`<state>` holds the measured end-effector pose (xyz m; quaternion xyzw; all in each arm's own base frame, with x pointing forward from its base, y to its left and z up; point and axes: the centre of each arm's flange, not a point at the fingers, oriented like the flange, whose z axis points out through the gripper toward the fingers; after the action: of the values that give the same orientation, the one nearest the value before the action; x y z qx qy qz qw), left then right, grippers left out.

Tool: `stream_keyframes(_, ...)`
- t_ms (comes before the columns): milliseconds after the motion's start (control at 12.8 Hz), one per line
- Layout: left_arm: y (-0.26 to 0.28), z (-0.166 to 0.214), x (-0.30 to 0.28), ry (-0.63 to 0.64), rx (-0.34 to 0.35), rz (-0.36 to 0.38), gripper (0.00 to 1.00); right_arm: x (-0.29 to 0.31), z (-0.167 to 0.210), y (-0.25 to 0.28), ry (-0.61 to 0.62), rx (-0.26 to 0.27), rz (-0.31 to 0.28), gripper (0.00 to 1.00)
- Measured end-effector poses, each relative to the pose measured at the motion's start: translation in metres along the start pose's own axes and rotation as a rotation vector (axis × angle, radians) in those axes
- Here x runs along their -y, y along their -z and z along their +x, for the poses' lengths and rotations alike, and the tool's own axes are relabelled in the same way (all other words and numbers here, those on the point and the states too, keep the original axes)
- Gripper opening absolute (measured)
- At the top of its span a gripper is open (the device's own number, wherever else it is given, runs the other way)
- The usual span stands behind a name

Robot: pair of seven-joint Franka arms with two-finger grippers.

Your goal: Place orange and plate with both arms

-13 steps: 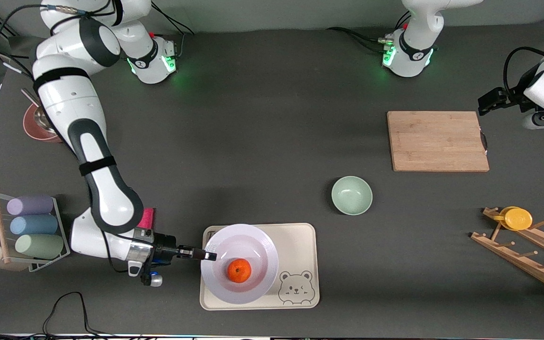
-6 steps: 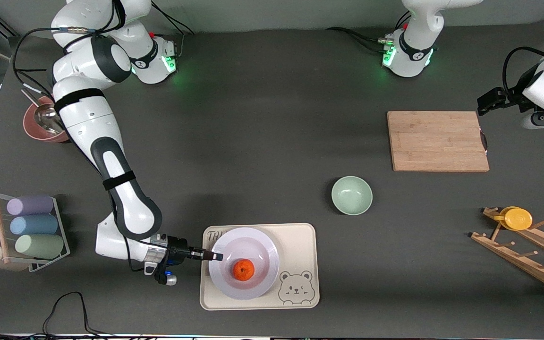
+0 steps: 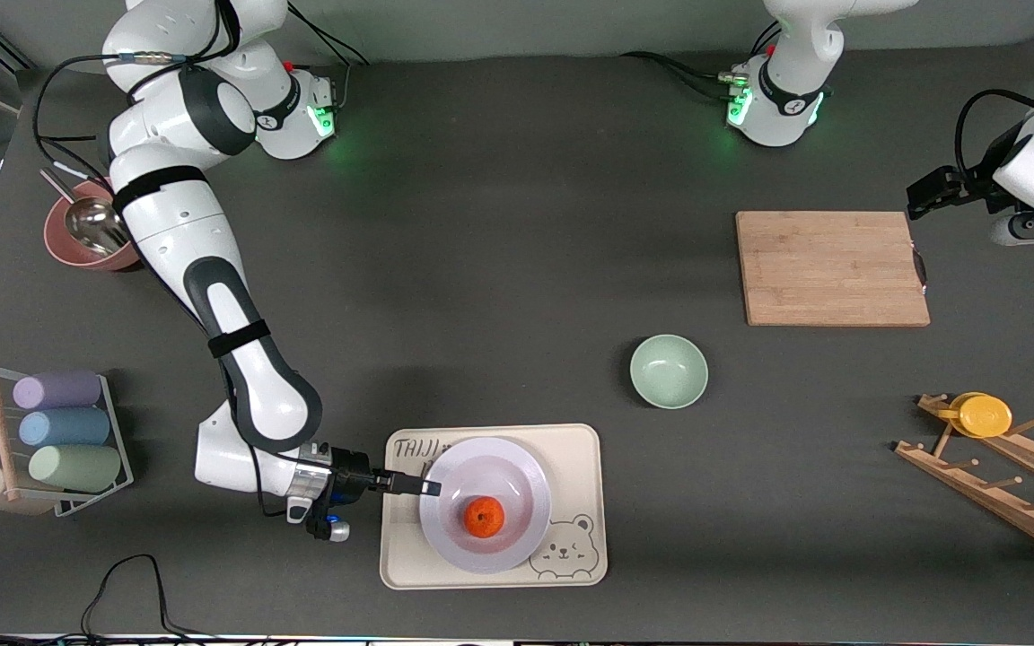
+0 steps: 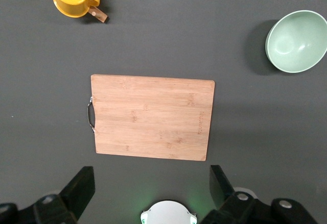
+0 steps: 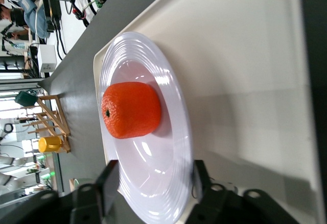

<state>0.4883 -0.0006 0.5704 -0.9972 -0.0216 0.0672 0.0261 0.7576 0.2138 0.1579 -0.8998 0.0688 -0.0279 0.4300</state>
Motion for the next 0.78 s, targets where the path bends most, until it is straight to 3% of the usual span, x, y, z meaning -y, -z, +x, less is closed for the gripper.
stream_keyframes(156,-0.002,0.001,0.000,0.000,0.000,0.000,1.00,0.012,0.008,0.011,0.052,-0.015,-0.063,0.99)
stream_keyframes(389,-0.002,0.002,0.000,0.000,0.000,0.000,1.00,0.039,0.017,0.033,0.120,-0.009,-0.165,1.00)
stream_keyframes(701,0.005,0.001,0.001,0.000,-0.014,0.009,1.00,0.080,0.020,0.078,0.275,0.078,-0.320,1.00)
stream_keyframes(779,0.009,0.001,0.002,0.001,-0.024,0.011,1.00,0.097,0.020,0.095,0.319,0.077,-0.365,1.00)
